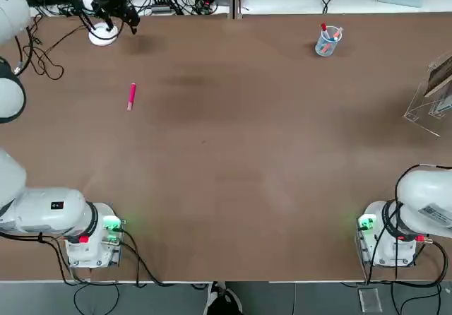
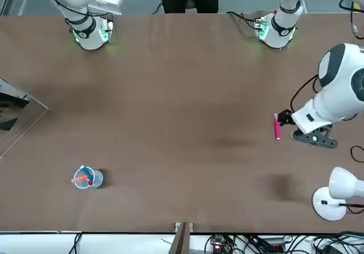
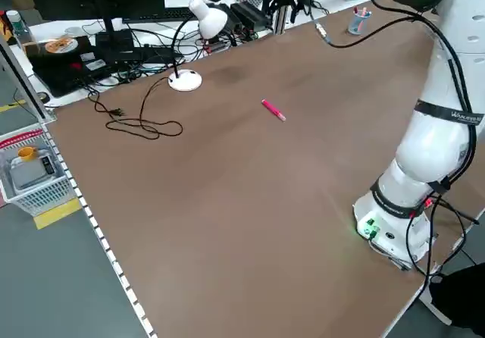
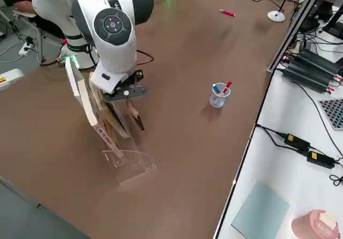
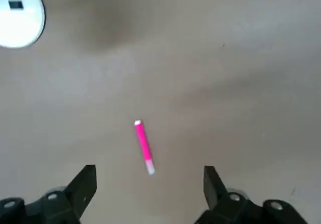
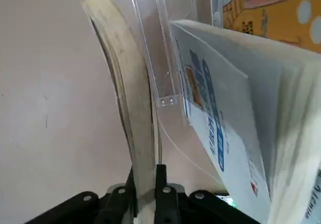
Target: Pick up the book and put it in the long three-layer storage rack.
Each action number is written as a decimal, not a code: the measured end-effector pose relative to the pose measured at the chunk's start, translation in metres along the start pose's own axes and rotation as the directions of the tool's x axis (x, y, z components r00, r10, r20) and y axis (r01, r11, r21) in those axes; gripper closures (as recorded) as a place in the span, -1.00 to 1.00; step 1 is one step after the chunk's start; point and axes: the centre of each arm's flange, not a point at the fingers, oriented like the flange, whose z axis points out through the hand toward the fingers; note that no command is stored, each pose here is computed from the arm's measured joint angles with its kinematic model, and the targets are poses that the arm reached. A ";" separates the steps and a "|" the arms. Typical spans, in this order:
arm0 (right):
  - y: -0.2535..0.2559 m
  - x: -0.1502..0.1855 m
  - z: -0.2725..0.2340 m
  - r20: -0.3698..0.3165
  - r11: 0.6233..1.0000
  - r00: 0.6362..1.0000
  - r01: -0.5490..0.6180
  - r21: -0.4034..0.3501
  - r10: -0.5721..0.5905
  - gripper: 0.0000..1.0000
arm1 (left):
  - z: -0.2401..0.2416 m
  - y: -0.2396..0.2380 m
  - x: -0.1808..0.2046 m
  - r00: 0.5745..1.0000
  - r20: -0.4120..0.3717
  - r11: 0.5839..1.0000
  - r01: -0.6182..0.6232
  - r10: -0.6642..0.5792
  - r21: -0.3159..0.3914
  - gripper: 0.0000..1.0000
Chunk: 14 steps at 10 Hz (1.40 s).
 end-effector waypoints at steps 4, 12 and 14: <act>0.000 0.010 0.020 0.025 1.000 1.000 -0.005 -0.006 0.006 0.69 | 0.000 -0.002 -0.008 0.999 -0.013 0.998 0.030 -0.031 -0.046 -0.97; 0.007 0.014 0.032 0.024 0.998 1.000 -0.012 -0.054 0.013 0.69 | -0.032 -0.003 -0.054 0.997 -0.052 0.998 0.053 -0.054 -0.017 -0.99; 0.006 0.015 0.033 0.024 0.998 1.000 -0.012 -0.054 0.013 0.69 | -0.039 -0.002 -0.070 0.996 -0.055 0.998 0.063 -0.064 -0.018 -0.99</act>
